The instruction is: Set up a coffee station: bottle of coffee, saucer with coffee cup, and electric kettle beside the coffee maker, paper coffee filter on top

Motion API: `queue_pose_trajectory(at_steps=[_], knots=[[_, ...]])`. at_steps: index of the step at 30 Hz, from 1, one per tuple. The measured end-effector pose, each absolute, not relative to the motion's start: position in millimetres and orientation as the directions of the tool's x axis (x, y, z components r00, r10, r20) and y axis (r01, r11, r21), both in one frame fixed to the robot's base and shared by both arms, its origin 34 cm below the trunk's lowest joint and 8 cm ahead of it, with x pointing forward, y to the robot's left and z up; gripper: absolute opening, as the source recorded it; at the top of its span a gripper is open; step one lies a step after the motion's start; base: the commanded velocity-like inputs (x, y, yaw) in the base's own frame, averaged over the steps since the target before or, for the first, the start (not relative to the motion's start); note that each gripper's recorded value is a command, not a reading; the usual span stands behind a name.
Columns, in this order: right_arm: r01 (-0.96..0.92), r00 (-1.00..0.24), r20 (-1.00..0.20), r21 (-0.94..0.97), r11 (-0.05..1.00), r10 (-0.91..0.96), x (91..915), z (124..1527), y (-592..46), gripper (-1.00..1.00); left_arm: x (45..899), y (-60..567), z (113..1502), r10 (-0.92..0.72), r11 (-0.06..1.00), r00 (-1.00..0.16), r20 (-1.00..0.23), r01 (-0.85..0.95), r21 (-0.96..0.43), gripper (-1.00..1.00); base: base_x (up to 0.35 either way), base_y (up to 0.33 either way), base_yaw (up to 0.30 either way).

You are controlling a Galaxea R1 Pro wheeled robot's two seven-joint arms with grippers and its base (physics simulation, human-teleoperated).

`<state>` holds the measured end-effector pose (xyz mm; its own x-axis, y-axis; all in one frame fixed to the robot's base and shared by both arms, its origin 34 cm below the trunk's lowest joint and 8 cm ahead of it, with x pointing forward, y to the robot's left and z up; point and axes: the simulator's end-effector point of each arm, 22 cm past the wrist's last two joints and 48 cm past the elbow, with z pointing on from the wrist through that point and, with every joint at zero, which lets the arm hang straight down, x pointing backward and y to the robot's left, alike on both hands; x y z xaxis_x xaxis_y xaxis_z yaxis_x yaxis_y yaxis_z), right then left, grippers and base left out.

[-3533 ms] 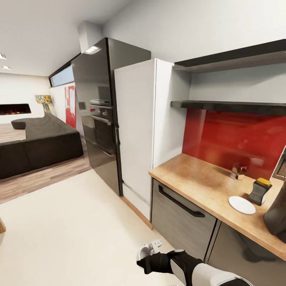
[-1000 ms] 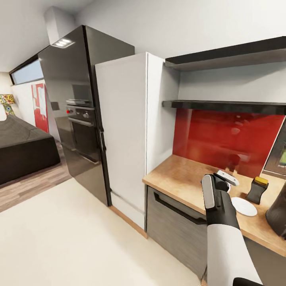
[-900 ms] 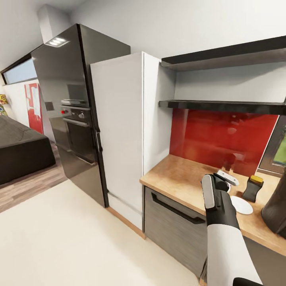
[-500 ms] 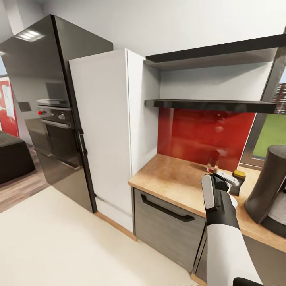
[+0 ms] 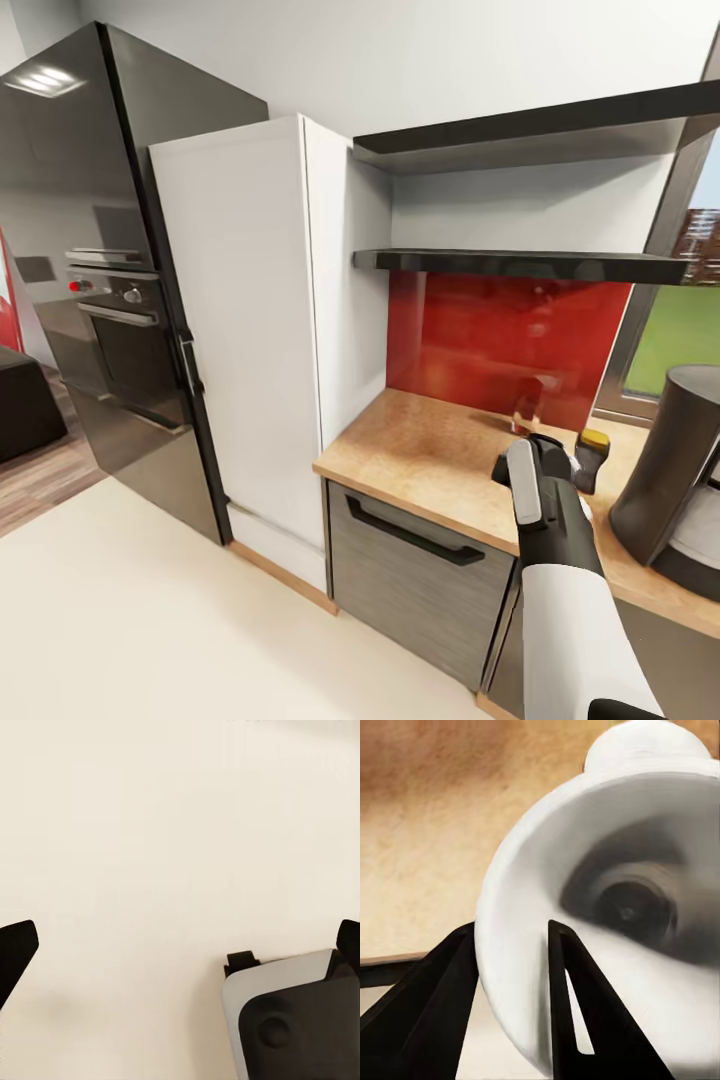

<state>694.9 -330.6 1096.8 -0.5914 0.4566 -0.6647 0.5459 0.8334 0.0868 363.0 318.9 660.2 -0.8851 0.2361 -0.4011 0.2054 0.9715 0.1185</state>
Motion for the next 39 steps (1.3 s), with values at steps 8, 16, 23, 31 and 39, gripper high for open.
queue_pose_trajectory(at_steps=[8,16,23,31,39], knots=[[0.286,-0.606,-0.784,-0.056,0.957,0.135,730.4,1139.1,-356.8,-1.0,363.4,318.7,660.3,0.257,0.966,-0.88,-0.399,0.227,0.123,1.0,0.029,0.0,0.0],[0.116,-0.697,-0.717,-0.088,0.989,0.018,727.5,1099.3,-361.8,-1.0,361.6,320.9,659.8,0.265,0.964,-0.88,-0.395,0.234,0.125,1.0,0.0,0.0,0.0],[0.123,-0.724,-0.689,-0.089,0.988,0.028,723.2,1084.3,-369.3,-1.0,353.8,320.9,657.5,0.266,0.964,-0.884,-0.385,0.236,0.123,1.0,0.0,0.0,0.0],[0.139,-0.727,-0.686,-0.095,0.986,0.036,721.0,1083.7,-381.3,-1.0,352.3,322.1,657.2,0.267,0.964,-0.885,-0.383,0.237,0.124,1.0,0.043,0.064,0.0],[0.137,-0.727,-0.685,-0.094,0.986,0.036,721.0,1083.1,-379.8,-1.0,351.7,325.6,657.4,0.265,0.964,-0.886,-0.381,0.233,0.128,1.0,0.174,0.24,0.0]])
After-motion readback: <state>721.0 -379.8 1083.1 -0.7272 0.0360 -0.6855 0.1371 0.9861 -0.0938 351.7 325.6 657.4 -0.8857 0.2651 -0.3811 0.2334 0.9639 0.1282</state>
